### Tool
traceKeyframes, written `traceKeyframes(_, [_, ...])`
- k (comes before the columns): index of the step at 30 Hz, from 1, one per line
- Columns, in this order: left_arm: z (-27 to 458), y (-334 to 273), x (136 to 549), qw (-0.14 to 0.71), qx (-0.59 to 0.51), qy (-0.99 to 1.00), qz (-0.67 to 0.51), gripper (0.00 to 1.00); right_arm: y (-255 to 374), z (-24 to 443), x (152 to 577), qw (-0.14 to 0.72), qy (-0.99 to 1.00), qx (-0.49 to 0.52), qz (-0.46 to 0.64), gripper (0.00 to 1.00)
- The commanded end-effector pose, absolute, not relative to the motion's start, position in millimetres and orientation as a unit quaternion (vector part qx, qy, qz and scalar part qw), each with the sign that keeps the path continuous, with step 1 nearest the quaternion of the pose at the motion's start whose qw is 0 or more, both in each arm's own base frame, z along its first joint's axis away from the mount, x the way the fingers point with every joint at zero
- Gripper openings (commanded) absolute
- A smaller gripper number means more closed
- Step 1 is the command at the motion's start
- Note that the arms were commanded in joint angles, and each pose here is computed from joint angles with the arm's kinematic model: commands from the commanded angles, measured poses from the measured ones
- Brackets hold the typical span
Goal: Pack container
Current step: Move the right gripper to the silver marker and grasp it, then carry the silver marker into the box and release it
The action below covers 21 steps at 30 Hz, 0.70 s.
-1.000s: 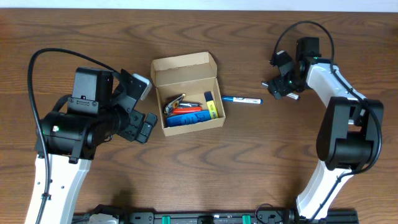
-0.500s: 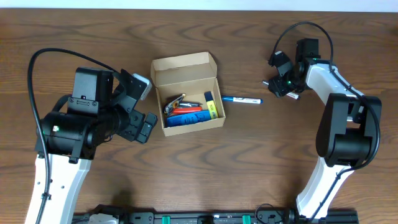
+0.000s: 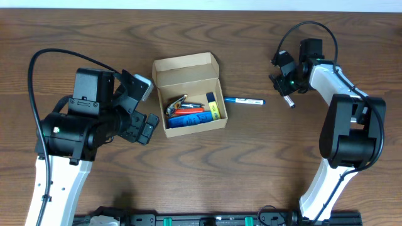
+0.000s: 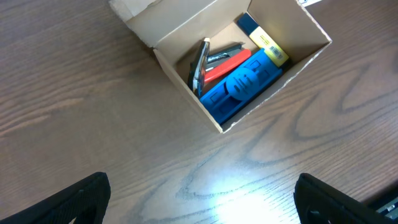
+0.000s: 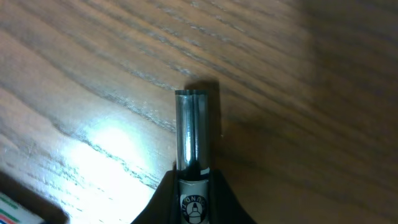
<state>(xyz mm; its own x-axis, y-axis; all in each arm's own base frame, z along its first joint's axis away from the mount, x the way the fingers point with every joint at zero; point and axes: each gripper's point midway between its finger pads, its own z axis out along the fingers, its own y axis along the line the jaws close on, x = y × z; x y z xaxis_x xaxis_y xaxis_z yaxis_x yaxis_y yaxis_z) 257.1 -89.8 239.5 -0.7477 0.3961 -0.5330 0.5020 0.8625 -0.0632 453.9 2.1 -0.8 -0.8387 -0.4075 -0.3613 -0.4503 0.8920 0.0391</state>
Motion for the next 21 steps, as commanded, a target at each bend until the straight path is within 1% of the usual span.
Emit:
traceKeyframes(1, [243, -90, 258, 0.264, 0.247, 0.927, -0.102, 0.95, -5, -15, 448, 0.151, 0.972, -0.168, 0.071, 0.01])
traceKeyframes(5, [243, -90, 258, 0.264, 0.247, 0.927, -0.102, 0.95, -4, 6, 447, 0.149, 0.979, -0.112, 0.079, 0.01])
traceKeyframes(8, [243, -90, 258, 0.264, 0.247, 0.927, -0.102, 0.95, 0, 39, 448, 0.159, 0.979, -0.094, 0.082, 0.01])
traceKeyframes(12, [243, -90, 258, 0.264, 0.247, 0.927, -0.102, 0.95, 17, 96, 445, 0.191, 0.972, -0.114, 0.081, 0.01])
traceKeyframes(14, [243, -90, 258, 0.264, 0.247, 0.927, -0.102, 0.95, 30, 128, 444, 0.221, 0.963, -0.131, 0.079, 0.02])
traceKeyframes(18, [243, -90, 258, 0.264, 0.247, 0.927, -0.102, 0.95, 61, 186, 436, 0.284, 0.943, -0.155, 0.083, 0.09])
traceKeyframes(19, [243, -90, 258, 0.264, 0.247, 0.927, -0.102, 0.95, 71, 199, 432, 0.297, 0.937, -0.161, 0.087, 0.06])
traceKeyframes(20, [243, -90, 258, 0.264, 0.247, 0.927, -0.102, 0.95, 80, 211, 428, 0.310, 0.931, -0.172, 0.091, 0.01])
traceKeyframes(21, [243, -90, 258, 0.264, 0.247, 0.927, -0.102, 0.95, 90, 220, 423, 0.319, 0.925, -0.184, 0.097, 0.01])
